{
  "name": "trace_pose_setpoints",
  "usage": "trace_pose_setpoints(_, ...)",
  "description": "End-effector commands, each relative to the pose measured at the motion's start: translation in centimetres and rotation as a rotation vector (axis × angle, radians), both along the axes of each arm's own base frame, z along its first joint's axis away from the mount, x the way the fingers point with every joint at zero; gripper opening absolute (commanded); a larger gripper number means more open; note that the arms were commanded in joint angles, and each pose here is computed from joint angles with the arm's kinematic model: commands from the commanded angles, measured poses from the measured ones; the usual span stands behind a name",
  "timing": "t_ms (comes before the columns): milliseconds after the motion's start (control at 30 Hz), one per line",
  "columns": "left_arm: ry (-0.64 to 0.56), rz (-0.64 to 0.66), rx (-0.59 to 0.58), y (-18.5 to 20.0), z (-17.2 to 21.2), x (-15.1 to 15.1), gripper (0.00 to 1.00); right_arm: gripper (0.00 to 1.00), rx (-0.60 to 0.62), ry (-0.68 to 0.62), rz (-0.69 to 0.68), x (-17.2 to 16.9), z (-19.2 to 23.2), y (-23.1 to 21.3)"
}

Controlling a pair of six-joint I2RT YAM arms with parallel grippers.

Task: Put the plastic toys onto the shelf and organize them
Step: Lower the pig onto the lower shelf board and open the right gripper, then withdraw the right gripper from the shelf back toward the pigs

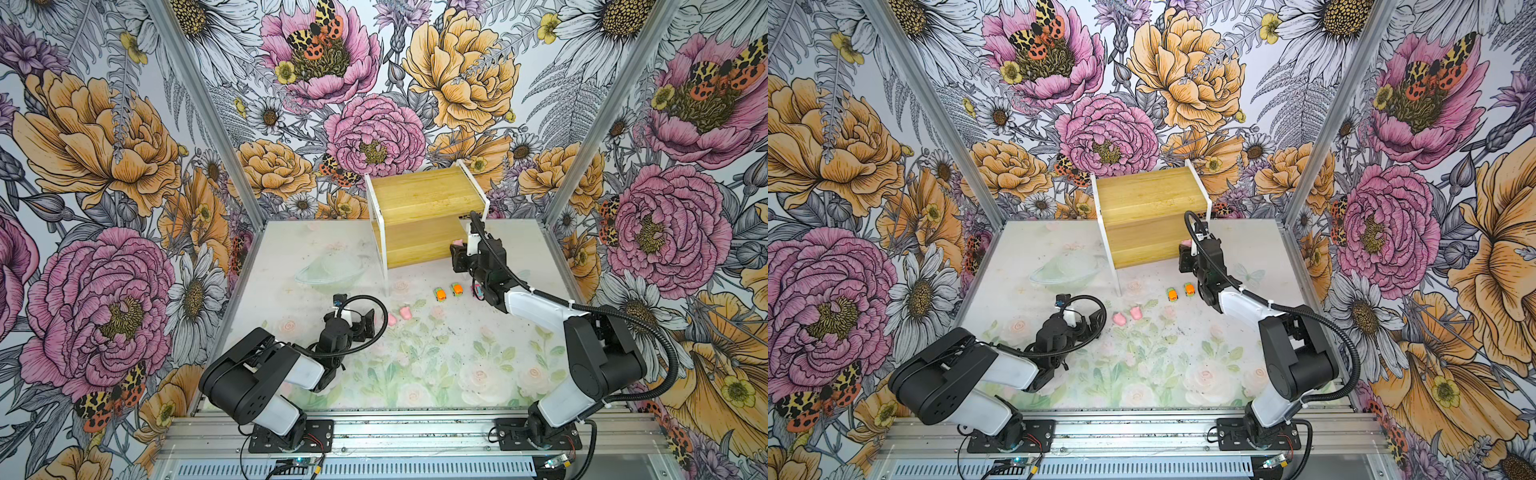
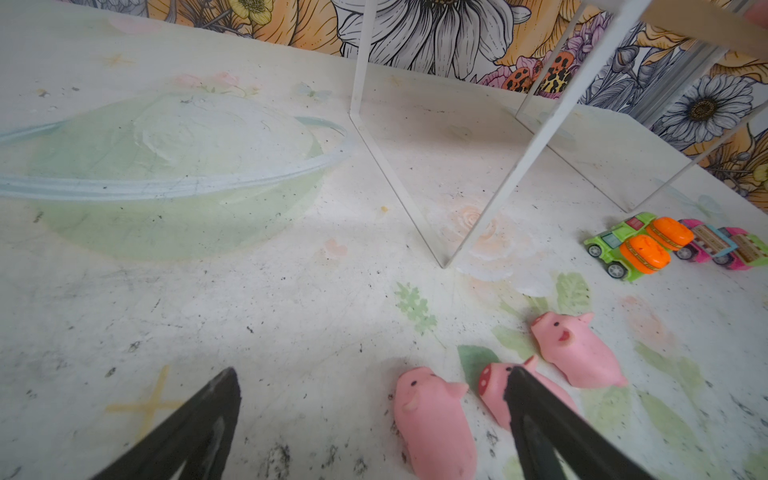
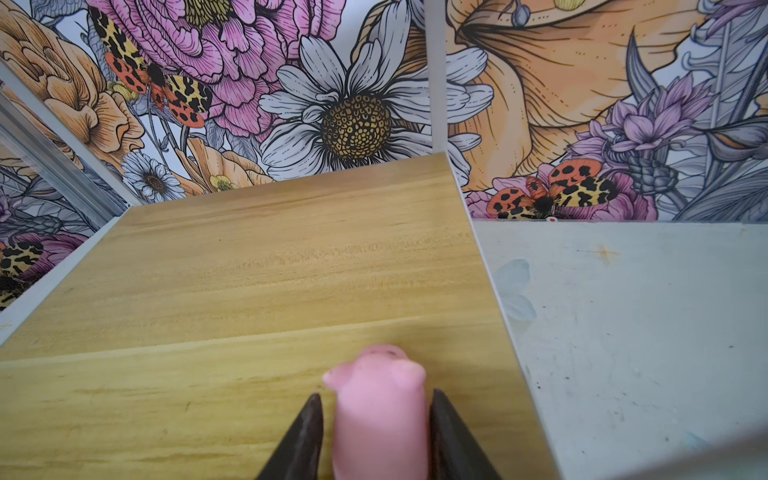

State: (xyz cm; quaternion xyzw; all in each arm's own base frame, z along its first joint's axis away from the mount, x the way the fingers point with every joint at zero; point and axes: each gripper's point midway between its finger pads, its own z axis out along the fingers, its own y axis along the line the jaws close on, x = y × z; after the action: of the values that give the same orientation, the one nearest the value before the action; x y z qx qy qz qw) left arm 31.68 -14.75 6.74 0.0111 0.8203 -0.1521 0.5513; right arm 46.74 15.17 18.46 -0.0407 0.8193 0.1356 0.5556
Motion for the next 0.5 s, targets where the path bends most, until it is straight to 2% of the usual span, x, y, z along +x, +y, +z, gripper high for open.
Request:
trace_pose_setpoints(0, -0.024, -0.013, -0.017, -0.1, 0.8, 0.1, 0.99, 0.49, -0.024, 0.026, -0.033, -0.5, -1.4, -0.8)
trace_pose_setpoints(100, -0.023, -0.013, -0.017, 0.0, 0.7, 0.1, 0.99, 0.54, -0.023, 0.018, -0.033, -0.7, -0.9, -1.0)
trace_pose_setpoints(467, -0.021, -0.013, -0.021, 0.0, 0.7, 0.2, 0.99, 0.61, -0.003, 0.018, 0.031, -3.8, 1.1, -0.3)
